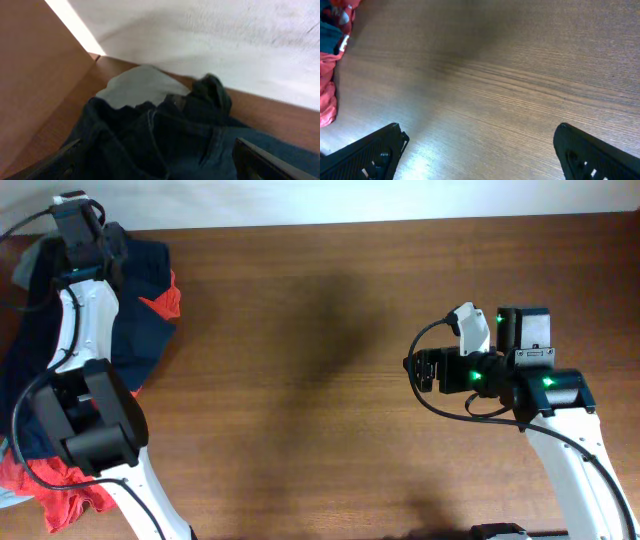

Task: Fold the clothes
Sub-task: 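Reach the left gripper into the clothes pile and grasp the navy shorts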

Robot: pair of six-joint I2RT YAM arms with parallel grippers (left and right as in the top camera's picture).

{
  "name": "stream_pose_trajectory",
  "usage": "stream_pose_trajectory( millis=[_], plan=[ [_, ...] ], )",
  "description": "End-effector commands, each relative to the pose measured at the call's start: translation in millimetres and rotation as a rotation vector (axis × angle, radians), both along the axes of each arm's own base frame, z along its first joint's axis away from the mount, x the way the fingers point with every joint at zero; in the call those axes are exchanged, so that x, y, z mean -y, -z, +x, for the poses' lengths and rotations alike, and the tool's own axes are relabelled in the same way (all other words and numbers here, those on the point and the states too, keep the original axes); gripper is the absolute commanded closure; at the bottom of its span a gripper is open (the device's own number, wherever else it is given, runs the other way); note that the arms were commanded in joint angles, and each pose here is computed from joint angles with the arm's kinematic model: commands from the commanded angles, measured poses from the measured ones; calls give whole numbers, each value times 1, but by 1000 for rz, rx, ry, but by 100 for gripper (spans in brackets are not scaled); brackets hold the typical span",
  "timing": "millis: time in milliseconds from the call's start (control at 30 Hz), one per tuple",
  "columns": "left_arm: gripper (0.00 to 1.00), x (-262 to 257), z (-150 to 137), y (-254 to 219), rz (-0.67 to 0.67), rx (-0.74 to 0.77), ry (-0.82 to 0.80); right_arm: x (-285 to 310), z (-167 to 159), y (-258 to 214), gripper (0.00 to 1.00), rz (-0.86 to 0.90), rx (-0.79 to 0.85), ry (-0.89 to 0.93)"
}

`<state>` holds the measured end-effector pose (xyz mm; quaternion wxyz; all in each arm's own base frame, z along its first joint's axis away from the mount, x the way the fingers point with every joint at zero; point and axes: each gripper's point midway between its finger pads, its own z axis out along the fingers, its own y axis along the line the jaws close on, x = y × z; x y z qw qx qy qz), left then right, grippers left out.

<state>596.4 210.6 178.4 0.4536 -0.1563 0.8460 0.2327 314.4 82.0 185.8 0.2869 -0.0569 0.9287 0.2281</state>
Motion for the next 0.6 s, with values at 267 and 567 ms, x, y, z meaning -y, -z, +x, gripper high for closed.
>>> stream_pose_trajectory(
  millis=[267,567],
  plan=[
    [28,-32,-21,4,68,-75,-132,-3,13,-15,2,-10,78,-17],
    [72,-39,-28,3,65,-90,-147,-3,18,-19,1,-10,105,-16]
  ],
)
